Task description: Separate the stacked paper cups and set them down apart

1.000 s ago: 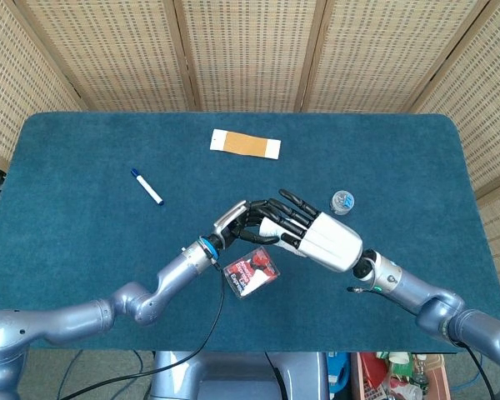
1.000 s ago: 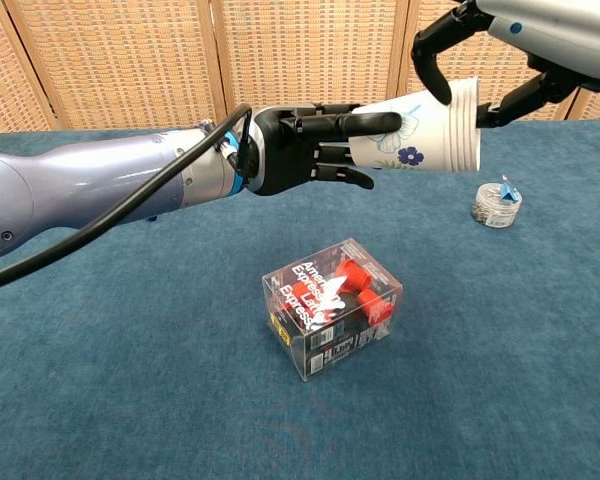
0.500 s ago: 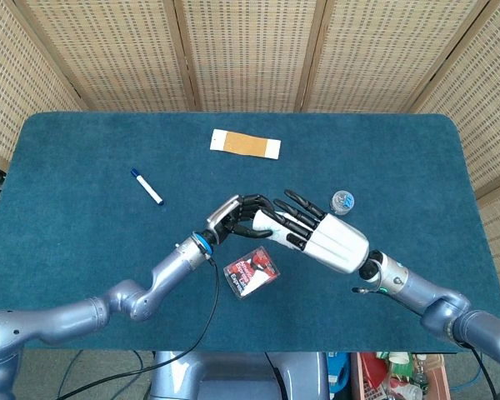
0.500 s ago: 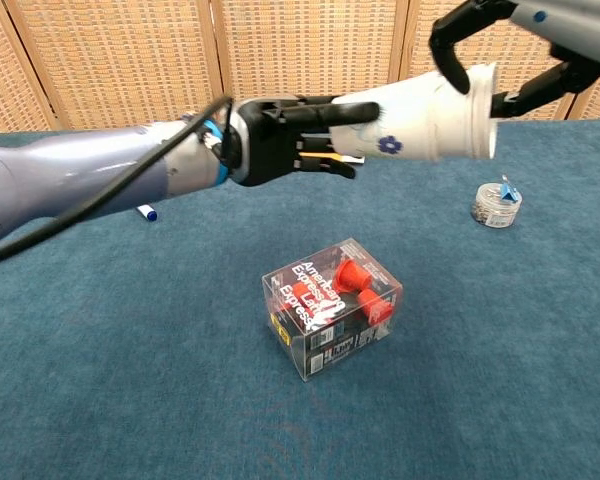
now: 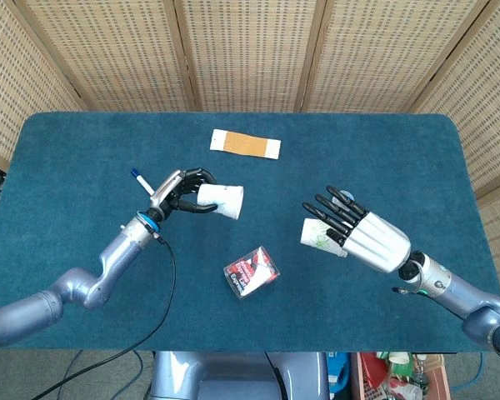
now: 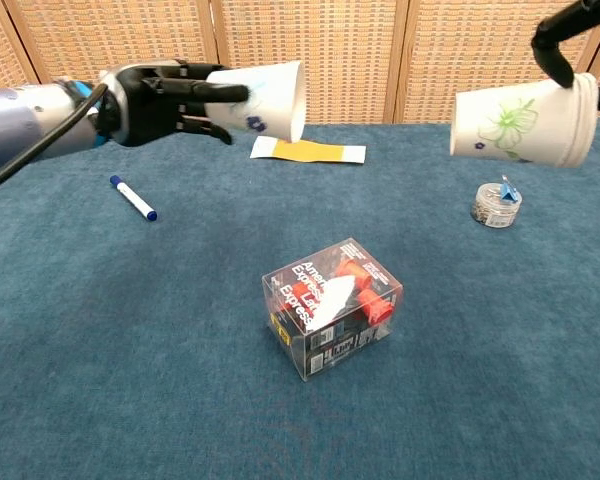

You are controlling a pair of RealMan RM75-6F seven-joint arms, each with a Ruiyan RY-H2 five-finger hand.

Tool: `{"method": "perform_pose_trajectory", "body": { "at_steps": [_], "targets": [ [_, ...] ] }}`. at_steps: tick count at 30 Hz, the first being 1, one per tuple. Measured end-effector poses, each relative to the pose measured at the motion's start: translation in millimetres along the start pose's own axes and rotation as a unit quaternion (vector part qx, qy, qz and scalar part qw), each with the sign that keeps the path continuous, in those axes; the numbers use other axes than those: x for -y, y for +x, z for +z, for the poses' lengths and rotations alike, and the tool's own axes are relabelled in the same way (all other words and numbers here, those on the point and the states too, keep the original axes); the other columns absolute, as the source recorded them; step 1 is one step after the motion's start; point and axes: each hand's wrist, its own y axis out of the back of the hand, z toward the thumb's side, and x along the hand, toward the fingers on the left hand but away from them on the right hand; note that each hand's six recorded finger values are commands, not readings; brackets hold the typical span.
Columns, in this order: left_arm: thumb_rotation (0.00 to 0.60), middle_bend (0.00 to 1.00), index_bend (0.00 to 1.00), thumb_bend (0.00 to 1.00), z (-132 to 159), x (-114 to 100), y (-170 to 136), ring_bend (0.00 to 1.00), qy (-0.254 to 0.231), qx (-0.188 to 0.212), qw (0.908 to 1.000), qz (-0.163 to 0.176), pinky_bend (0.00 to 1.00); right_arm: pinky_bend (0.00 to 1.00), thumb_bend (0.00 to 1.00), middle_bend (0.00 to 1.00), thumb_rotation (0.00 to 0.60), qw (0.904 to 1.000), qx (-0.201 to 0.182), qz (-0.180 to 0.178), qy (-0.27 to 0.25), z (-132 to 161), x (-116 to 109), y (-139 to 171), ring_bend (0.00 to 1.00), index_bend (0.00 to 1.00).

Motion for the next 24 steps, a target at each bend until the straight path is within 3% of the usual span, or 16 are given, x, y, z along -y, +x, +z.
{"method": "perform_pose_trajectory", "body": {
  "at_steps": [3,6,9,13,16,19,22,24],
  "targets": [
    [0.600,0.50,0.50,0.13,-2.0,-26.8,-12.9,0.49,0.090,0.002,0.9958,0.017,0.49,0.08,0.67,0.12,0.600,0.9992,-0.008,0.031,0.025,-6.0,7.5,6.2,0.00,0.69],
    [0.600,0.50,0.50,0.13,-4.9,-55.5,-28.7,0.49,0.199,0.000,0.9793,0.037,0.49,0.08,0.67,0.12,0.600,0.9956,-0.030,0.061,0.065,-8.7,16.1,9.3,0.00,0.69],
    [0.600,0.50,0.50,0.13,-10.4,-80.0,-47.8,0.49,0.311,-0.013,0.9487,0.054,0.49,0.08,0.67,0.12,0.600,0.9861,-0.062,0.099,0.118,-9.7,27.5,10.9,0.00,0.69],
    [0.600,0.50,0.50,0.13,-25.9,-105.7,-75.6,0.49,0.442,-0.046,0.8931,0.067,0.49,0.08,0.67,0.11,0.600,0.9681,-0.099,0.149,0.175,-9.6,43.3,12.2,0.00,0.69],
    [0.600,0.50,0.50,0.13,-41.8,-118.7,-94.5,0.49,0.500,-0.075,0.8597,0.071,0.49,0.08,0.67,0.11,0.600,0.9562,-0.121,0.173,0.203,-5.0,51.5,11.8,0.00,0.69],
    [0.600,0.50,0.50,0.13,-58.2,-127.8,-108.8,0.49,0.528,-0.102,0.8396,0.074,0.49,0.08,0.67,0.11,0.600,0.9480,-0.138,0.185,0.218,2.1,57.4,10.0,0.00,0.69],
    [0.600,0.43,0.49,0.13,-69.9,-130.3,-113.9,0.43,0.540,-0.117,0.8302,0.074,0.47,0.08,0.67,0.10,0.600,0.9413,-0.153,0.194,0.230,8.9,63.1,7.9,0.00,0.69],
    [0.600,0.24,0.36,0.13,-74.4,-130.2,-115.0,0.25,0.548,-0.122,0.8247,0.072,0.40,0.08,0.67,0.08,0.600,0.9357,-0.165,0.199,0.240,13.8,68.0,6.7,0.00,0.62]
  ]
}}
